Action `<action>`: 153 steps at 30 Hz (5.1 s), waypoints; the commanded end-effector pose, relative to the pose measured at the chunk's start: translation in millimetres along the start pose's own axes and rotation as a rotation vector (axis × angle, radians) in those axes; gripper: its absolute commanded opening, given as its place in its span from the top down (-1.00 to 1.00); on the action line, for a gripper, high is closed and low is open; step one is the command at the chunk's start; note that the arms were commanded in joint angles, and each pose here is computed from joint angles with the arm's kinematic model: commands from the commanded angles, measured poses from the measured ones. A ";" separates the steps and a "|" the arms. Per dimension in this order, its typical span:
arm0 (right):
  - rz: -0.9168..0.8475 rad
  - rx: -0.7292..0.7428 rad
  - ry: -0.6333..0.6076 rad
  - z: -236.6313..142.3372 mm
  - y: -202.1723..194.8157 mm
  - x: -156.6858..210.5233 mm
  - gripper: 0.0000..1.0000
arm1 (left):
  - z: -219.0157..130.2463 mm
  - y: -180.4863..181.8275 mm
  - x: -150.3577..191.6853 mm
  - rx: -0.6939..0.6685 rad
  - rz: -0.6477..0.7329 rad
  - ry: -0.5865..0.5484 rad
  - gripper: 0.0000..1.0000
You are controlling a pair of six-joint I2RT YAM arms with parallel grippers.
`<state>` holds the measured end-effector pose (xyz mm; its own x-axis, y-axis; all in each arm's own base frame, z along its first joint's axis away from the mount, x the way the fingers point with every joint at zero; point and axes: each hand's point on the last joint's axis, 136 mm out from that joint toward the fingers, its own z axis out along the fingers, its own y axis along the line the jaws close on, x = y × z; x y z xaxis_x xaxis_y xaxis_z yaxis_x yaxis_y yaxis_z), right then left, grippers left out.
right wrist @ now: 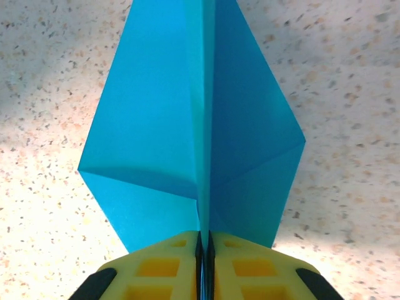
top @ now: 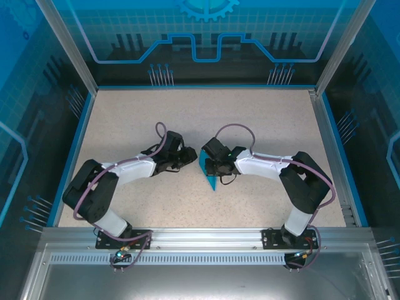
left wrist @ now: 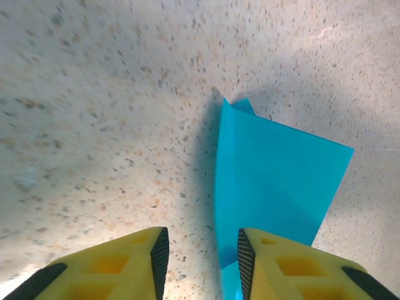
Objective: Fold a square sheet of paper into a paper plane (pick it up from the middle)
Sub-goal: Move the paper plane to the center of the table, then reset both arms
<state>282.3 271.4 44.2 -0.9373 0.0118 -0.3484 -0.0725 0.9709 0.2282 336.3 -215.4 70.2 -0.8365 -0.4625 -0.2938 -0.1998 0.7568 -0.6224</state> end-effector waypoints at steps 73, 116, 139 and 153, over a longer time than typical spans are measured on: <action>-0.026 0.277 0.111 77.2 -46.1 -113.0 0.72 | -55.9 101.3 -16.2 -0.449 -0.038 -0.124 -0.97; 0.249 0.542 -0.693 -223.1 -225.3 -124.6 -0.99 | -173.7 117.4 -134.9 -0.585 0.100 -0.620 -0.97; 0.022 0.391 -0.829 -117.1 -268.4 -90.0 -0.98 | -130.4 143.8 -140.9 -0.297 0.421 -0.724 -0.97; -0.101 0.336 -0.890 -102.0 -254.6 -118.5 -0.99 | -99.1 140.5 -155.9 -0.202 0.512 -0.714 -0.97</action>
<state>362.3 -0.8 100.6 -0.3985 -0.0140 -0.9170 0.1058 0.9925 -0.0611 372.7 13.2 78.0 -0.4155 -0.2068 -0.8858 -0.0997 0.9783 -0.1816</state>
